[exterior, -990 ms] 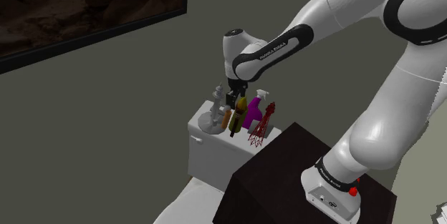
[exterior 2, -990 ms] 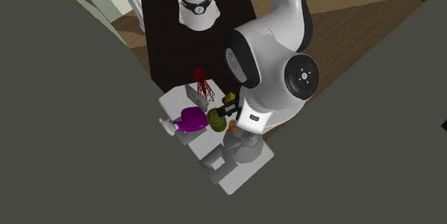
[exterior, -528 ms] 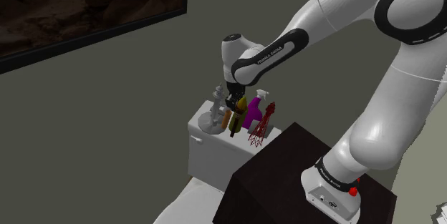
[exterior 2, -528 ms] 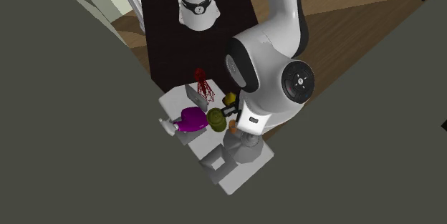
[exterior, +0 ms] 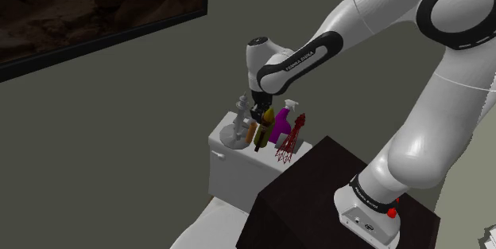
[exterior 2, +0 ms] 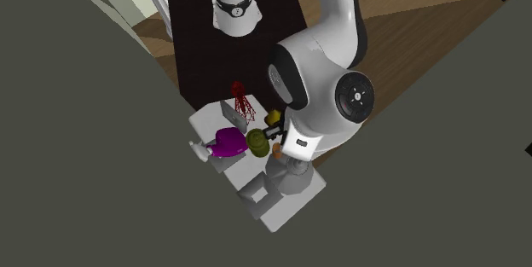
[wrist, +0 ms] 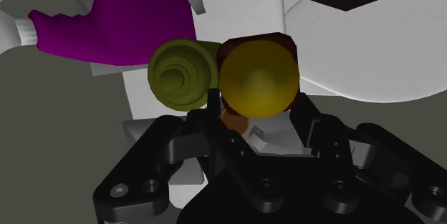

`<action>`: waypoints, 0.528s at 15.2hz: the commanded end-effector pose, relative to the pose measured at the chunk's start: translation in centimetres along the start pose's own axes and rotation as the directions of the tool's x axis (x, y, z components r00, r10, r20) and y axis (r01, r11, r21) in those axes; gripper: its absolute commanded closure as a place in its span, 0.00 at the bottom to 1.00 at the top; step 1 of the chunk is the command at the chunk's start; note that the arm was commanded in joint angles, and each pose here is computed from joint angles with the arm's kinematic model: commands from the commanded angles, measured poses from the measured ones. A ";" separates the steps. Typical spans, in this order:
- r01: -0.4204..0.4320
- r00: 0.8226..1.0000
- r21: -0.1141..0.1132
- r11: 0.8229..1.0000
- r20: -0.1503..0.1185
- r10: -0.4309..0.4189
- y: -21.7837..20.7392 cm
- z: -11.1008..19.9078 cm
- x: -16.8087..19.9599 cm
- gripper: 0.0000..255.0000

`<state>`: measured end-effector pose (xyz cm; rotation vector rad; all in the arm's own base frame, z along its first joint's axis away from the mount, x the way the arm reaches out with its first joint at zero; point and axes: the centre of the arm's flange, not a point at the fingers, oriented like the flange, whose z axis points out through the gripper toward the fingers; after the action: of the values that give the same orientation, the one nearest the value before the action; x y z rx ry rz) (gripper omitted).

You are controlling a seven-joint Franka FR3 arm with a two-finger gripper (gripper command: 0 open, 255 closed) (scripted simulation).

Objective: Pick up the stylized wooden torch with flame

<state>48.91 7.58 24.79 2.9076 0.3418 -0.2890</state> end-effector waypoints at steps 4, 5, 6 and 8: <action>0.000 1.000 0.000 1.000 0.001 0.000 0.4 -2.2 -0.6 1.00; 0.000 1.000 0.000 1.000 0.001 0.000 0.5 -2.7 -0.7 1.00; 0.000 1.000 0.000 1.000 0.001 0.000 0.6 -3.3 -0.8 1.00; 0.000 1.000 0.000 1.000 0.001 0.000 0.8 -4.3 -1.0 1.00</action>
<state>48.77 7.50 28.65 2.9075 0.3418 -0.2904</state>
